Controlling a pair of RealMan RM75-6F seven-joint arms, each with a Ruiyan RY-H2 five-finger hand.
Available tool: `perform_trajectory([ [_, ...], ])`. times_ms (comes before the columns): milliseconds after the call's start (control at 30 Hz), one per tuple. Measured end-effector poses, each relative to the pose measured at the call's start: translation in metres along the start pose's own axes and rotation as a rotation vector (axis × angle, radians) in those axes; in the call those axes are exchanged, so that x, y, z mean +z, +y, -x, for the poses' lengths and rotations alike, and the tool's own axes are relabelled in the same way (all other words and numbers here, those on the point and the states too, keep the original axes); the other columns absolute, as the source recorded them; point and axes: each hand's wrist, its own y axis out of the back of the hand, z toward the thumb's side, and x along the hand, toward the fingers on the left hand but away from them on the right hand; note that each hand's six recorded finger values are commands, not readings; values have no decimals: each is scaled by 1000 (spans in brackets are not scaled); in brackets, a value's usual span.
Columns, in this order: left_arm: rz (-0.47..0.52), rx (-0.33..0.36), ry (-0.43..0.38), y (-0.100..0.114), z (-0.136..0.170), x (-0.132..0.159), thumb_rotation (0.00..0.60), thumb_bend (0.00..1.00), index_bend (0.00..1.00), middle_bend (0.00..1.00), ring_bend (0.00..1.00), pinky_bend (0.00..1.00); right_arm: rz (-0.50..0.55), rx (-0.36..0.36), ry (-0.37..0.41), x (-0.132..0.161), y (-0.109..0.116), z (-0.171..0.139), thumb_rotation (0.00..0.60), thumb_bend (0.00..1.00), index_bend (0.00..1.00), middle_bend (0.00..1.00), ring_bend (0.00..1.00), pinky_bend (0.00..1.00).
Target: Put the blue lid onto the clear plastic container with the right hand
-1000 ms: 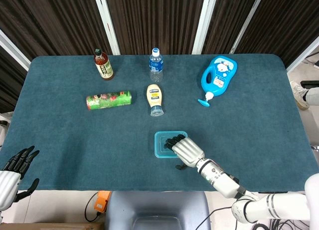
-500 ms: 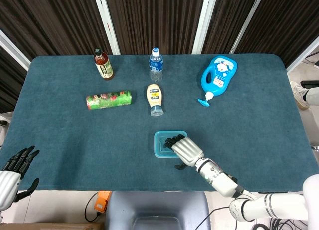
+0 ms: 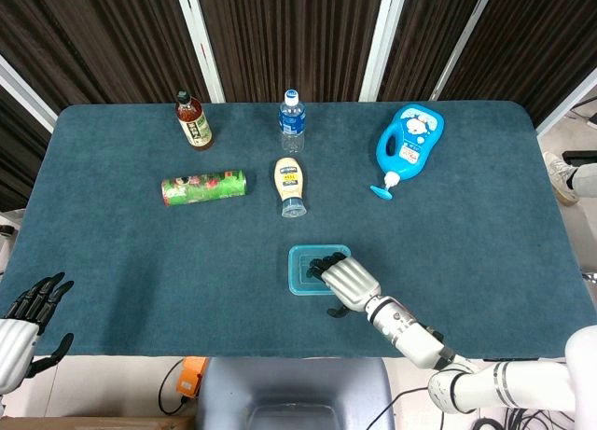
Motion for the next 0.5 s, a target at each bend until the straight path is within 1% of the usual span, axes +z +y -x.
perform_trajectory([
  [500, 1, 2, -2, 0, 0, 0, 600, 390, 0, 0, 0, 162, -25, 13, 0, 0, -5, 1, 600, 349, 411, 314, 282, 342],
])
